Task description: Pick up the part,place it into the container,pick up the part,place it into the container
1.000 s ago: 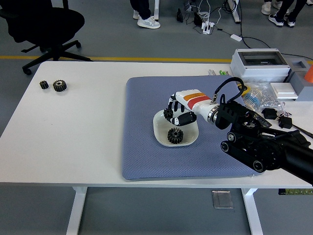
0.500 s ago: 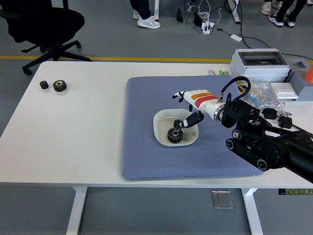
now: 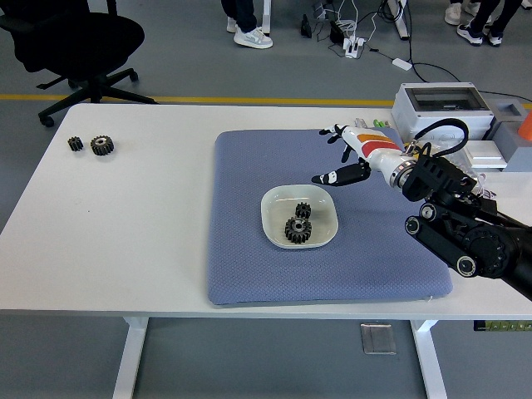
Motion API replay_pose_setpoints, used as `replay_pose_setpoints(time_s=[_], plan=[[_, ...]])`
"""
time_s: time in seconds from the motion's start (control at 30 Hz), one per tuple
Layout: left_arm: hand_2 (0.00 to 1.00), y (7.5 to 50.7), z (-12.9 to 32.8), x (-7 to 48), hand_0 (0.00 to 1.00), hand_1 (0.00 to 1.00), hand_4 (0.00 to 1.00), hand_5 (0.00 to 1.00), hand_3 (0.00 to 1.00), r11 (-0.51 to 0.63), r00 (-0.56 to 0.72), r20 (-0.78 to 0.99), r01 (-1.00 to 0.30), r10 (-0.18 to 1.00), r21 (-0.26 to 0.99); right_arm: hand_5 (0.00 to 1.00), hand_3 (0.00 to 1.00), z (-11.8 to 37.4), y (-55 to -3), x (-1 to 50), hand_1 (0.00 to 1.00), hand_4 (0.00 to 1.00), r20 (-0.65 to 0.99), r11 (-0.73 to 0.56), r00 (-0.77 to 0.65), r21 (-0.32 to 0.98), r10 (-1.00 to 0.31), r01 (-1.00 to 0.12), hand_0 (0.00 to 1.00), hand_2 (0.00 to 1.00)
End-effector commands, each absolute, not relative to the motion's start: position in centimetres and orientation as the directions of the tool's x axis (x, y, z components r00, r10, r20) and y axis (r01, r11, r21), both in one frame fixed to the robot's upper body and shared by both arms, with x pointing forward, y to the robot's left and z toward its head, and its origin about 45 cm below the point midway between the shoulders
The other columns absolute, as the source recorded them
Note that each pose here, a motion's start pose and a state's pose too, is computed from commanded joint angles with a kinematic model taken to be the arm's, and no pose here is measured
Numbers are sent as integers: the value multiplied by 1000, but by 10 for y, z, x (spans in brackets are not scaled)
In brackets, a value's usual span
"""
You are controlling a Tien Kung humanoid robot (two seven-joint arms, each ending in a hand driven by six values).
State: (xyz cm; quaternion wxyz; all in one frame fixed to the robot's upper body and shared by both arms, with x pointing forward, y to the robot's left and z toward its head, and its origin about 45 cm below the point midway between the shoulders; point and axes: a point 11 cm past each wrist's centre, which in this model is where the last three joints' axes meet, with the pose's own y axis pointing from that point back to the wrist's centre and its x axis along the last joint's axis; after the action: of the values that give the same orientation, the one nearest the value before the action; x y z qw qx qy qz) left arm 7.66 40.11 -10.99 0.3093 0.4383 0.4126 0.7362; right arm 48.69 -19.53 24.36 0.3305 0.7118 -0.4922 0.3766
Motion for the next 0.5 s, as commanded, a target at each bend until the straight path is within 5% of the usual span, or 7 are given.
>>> replay_pose_setpoints(time_s=[0.13,0.17,0.3,0.33,0.5], plan=[[708,402,-110,76,652,626,696,608,580,-469,-430,389,-94,815,878,406,795,252,-229,487,448,998,753,-238,207,69,-624,-969,220,720],[706,402,-110,76,653,626,696,607,580,-469,-430,389,-94,815,878,649,749,255,-238,487,575,998,714,-225,200,60,-671,-972,422,750],[706,402,-110,76,653,626,696,607,580,-469,-431,389,-95,814,878,649,749,259,-263,479,575,998,556,-229,215,45,-803,-972,422,750],[706,402,-110,76,652,626,695,607,580,-469,-432,389,-95,814,878,741,779,260,-268,475,711,998,504,-240,229,44,-833,-970,682,804],[706,402,-110,74,652,626,695,607,580,-470,-430,391,-91,814,878,741,779,261,-293,457,711,998,272,-247,249,45,-929,-968,682,804]])
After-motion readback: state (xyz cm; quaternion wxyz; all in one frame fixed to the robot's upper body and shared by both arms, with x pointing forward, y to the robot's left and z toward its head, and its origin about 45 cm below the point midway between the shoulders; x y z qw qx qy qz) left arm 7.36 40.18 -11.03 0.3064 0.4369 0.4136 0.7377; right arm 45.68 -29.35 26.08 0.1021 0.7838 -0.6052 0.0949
